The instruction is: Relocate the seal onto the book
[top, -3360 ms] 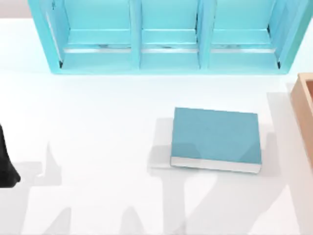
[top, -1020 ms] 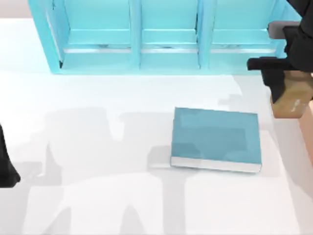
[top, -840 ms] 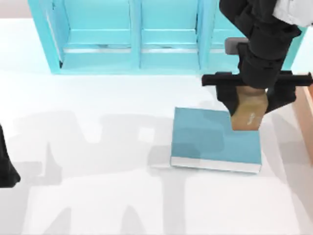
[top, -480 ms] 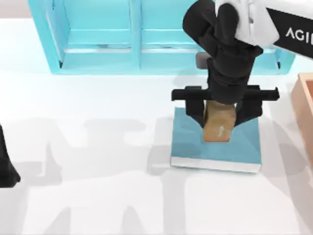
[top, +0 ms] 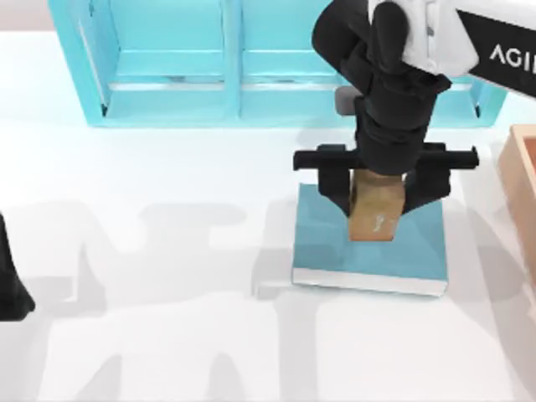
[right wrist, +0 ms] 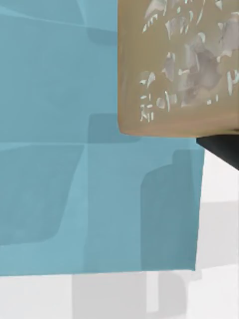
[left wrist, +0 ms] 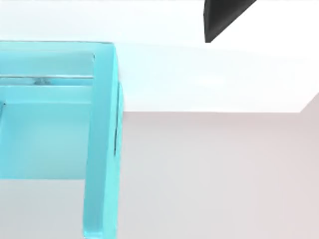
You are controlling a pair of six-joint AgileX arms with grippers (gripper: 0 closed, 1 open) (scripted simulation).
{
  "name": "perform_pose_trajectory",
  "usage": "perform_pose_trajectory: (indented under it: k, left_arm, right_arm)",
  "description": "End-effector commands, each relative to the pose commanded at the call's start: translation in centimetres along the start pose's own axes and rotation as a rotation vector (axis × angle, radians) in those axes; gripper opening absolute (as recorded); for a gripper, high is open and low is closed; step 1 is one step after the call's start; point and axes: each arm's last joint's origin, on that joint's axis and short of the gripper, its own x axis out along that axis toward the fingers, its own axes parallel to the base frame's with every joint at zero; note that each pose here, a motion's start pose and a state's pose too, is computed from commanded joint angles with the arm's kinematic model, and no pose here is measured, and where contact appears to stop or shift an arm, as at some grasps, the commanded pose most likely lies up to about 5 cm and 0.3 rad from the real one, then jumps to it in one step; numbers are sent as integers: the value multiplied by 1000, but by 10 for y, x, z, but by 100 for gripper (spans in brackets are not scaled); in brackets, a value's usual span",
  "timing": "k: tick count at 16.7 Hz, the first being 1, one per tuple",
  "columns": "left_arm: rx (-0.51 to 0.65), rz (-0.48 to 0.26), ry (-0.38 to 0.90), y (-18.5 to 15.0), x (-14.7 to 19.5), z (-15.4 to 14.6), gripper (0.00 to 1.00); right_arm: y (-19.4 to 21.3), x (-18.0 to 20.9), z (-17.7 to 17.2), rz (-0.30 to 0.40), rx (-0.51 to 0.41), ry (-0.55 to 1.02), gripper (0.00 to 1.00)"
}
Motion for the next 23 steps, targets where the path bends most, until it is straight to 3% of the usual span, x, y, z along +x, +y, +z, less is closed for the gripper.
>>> perform_pose_trajectory:
  k: [1,14,23]
  left_arm:
    - [0,0,0,0,0,0,100]
    - [0,0,0,0,0,0,100]
    - [0,0,0,0,0,0,100]
  right_arm:
    - [0,0,0,0,0,0,0]
    - [0,0,0,0,0,0,98]
    - [0,0,0,0,1,0,100]
